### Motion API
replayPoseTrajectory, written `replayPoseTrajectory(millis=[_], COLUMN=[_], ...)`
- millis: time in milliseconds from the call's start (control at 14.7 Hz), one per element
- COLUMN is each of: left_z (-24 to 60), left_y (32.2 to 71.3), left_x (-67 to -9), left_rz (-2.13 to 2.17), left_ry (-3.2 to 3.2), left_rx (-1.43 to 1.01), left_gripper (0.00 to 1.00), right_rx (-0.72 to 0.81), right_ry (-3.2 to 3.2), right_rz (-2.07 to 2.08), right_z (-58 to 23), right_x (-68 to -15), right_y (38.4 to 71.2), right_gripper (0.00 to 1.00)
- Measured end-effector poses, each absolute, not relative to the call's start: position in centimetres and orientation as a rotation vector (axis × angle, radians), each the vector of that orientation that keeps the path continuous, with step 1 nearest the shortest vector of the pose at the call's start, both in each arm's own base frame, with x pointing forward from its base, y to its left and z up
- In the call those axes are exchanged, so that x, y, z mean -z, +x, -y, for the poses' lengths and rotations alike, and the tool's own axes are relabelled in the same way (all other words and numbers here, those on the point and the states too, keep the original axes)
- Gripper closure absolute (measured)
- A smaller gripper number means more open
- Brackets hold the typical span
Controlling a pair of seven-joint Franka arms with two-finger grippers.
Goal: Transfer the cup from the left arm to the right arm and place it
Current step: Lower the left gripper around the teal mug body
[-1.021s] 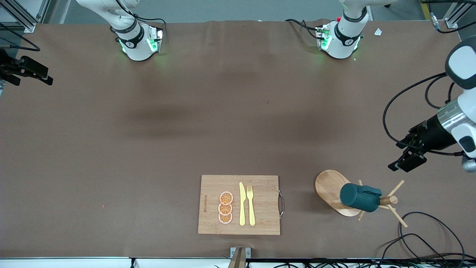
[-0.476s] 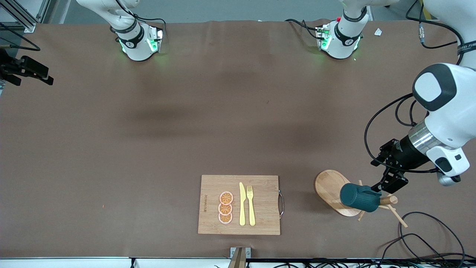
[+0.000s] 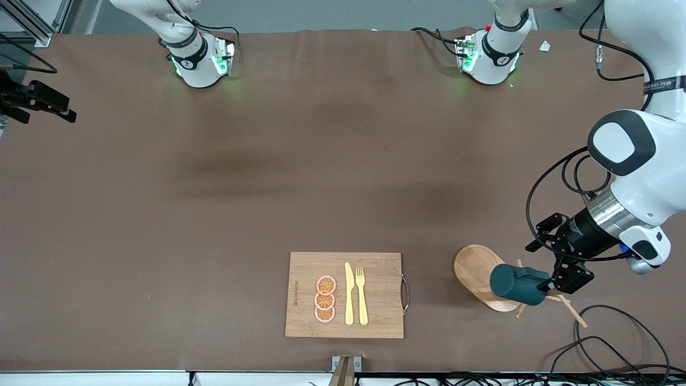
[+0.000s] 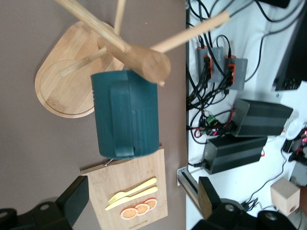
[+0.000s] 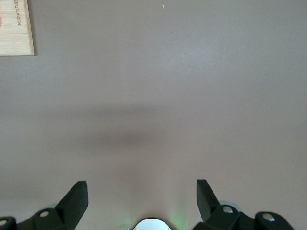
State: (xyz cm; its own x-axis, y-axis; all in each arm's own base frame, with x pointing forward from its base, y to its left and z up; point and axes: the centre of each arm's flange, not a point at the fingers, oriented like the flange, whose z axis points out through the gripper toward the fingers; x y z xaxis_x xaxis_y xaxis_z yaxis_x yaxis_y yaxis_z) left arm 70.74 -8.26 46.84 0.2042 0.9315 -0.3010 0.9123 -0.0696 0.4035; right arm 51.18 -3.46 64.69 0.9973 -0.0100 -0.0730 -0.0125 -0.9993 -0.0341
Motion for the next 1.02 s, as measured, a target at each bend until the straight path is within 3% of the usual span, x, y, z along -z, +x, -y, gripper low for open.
replayPoseTrajectory(millis=[1021], left_z=[7.8], left_y=[71.8], left_x=[-40.2], left_rz=[-1.794], left_ry=[1.986], left_rx=[0.038], left_gripper=[0.00], right_rx=[-0.111], right_ry=[-3.105], right_rz=[-0.017], right_z=[3.5], right_x=[-64.7], right_y=[51.2], right_gripper=[0.00])
